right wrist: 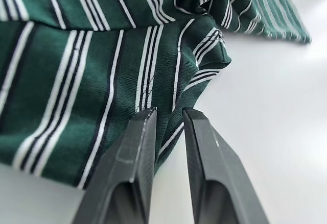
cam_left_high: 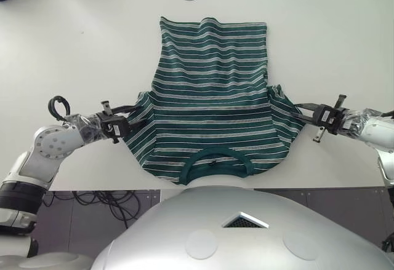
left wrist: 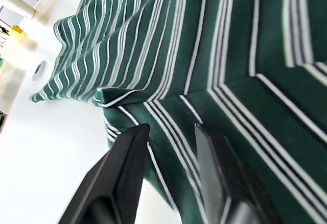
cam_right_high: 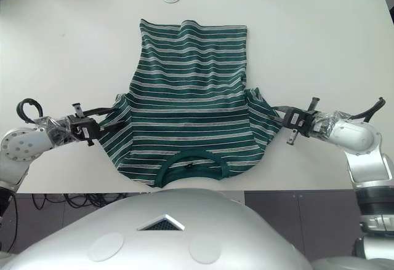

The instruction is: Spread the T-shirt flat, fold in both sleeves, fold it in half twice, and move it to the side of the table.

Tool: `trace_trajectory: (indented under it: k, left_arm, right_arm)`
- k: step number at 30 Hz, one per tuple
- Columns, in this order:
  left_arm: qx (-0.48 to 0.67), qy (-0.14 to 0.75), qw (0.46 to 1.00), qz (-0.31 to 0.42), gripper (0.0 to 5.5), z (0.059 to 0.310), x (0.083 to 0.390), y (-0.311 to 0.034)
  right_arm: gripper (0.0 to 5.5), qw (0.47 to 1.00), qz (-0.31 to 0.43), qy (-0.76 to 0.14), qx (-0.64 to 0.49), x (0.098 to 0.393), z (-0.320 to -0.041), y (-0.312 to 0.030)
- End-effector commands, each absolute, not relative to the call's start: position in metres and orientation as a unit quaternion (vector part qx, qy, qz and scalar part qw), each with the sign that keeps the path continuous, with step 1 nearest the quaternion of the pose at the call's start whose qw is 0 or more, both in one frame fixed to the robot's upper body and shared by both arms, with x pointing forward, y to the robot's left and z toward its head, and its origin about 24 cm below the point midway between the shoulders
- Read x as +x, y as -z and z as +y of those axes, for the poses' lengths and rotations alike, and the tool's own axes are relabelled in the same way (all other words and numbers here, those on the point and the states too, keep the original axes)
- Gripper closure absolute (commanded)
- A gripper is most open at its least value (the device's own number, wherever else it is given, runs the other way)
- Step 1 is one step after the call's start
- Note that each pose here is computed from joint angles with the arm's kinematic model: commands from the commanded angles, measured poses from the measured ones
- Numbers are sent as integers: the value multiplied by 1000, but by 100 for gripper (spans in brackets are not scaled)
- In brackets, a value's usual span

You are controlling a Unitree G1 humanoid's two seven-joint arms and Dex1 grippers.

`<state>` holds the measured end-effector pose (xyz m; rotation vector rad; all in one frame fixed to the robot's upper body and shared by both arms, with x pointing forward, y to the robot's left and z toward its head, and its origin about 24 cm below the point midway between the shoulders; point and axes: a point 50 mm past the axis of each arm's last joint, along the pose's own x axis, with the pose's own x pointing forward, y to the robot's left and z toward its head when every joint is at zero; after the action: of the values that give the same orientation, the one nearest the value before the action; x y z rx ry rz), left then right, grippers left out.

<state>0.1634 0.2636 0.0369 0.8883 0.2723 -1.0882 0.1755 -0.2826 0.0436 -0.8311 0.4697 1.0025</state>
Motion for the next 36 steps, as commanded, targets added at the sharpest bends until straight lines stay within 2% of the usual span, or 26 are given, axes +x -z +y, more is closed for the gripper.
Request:
trace_trajectory:
  k: [1, 5, 10, 12, 15, 19, 22, 25, 31, 36]
  left_arm:
    - [408, 495, 750, 159, 388, 275, 154, -44]
    - [406, 471, 773, 129, 388, 272, 159, -55]
    - [307, 379, 869, 82, 388, 278, 162, -75]
    - [239, 350, 900, 103, 388, 286, 153, -76]
    - [112, 306, 928, 179, 388, 300, 131, -65]
    - [-14, 280, 919, 276, 331, 303, 100, -51]
    - [-74, 282, 904, 311, 300, 293, 94, -48]
    - [-116, 283, 891, 335, 300, 280, 95, -47]
    - [-137, 270, 883, 359, 300, 271, 101, -43]
    - [-134, 260, 881, 372, 363, 272, 103, -39]
  right_arm:
    - [458, 746, 303, -456, -380, 154, -305, -35]
    - [458, 764, 282, -458, -356, 155, -299, -43]
    - [458, 800, 224, -427, -356, 169, -293, -68]
    - [458, 818, 196, -410, -353, 172, -292, -78]
    - [458, 843, 158, -385, -340, 176, -288, -88]
    - [458, 853, 147, -379, -328, 176, -282, -85]
    - [458, 856, 143, -375, -325, 178, -280, -85]
    - [458, 857, 141, -374, -326, 180, -278, -83]
    - [458, 855, 139, -380, -325, 179, -275, -82]
    - [458, 854, 137, -386, -321, 179, -272, -81]
